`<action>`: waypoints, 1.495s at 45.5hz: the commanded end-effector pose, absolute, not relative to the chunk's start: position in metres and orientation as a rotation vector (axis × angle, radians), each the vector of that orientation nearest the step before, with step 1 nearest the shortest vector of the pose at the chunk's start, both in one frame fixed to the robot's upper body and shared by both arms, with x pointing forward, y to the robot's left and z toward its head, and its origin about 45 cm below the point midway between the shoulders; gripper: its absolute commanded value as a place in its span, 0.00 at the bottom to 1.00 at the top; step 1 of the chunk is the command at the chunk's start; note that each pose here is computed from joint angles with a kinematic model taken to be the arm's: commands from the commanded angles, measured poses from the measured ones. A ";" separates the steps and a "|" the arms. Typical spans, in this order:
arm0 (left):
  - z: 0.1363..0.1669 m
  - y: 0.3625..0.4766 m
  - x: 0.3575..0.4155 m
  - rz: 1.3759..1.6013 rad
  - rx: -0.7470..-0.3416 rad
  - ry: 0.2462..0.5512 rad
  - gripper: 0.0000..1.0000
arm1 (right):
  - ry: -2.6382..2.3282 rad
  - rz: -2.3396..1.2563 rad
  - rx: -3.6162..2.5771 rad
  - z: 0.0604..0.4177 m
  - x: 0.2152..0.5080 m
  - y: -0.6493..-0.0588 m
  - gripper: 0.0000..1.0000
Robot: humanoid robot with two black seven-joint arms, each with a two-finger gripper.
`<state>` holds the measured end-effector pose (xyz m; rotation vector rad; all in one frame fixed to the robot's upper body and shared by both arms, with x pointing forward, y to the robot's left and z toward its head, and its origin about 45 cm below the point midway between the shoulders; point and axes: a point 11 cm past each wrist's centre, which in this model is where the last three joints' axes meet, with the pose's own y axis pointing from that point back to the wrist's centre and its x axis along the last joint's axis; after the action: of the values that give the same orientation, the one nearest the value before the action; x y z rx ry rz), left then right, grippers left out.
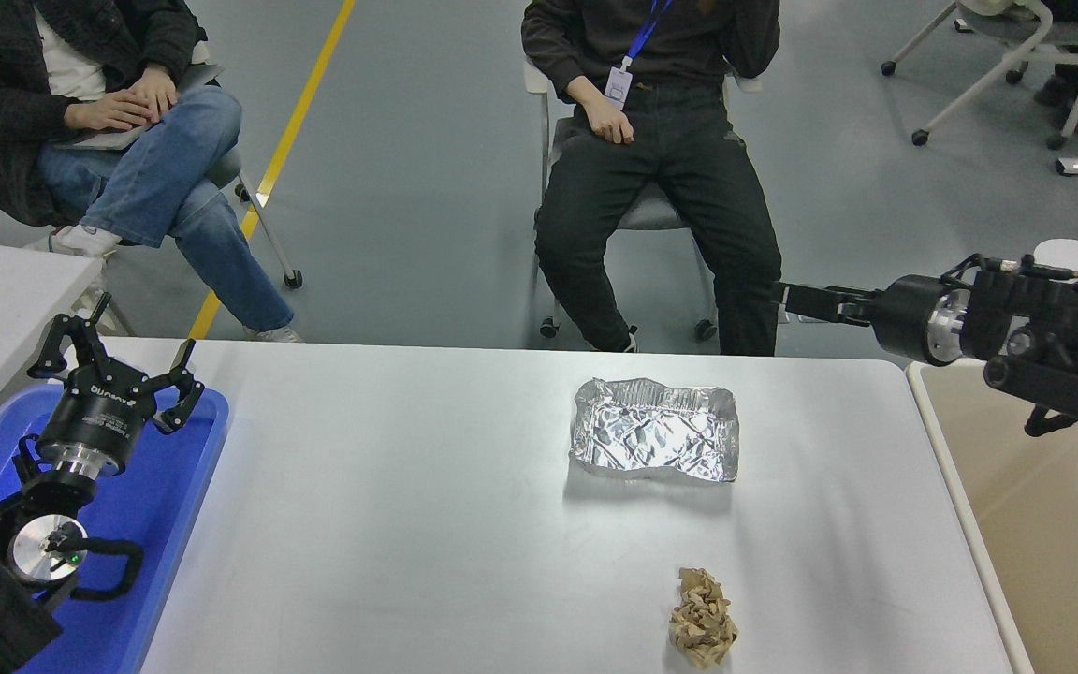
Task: Clean the table surface
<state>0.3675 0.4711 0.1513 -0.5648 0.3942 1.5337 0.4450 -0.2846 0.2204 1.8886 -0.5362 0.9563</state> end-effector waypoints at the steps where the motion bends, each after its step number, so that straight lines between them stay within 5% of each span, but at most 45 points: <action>1: 0.1511 0.471 0.3676 1.533 -0.565 0.395 1.00 | -0.388 0.958 1.871 0.191 0.438 -0.261 0.98; 25: 0.1515 0.471 0.3674 1.534 -0.564 0.394 1.00 | -0.390 0.881 1.828 0.112 0.414 -0.275 0.98; 68: 0.1516 0.472 0.3674 1.534 -0.566 0.393 1.00 | -0.461 0.986 1.738 0.079 0.414 -0.263 0.90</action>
<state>0.3675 0.4711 0.1513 -0.5650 0.3940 1.5337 0.4148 -0.2583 0.0887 1.7735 -0.4483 0.9786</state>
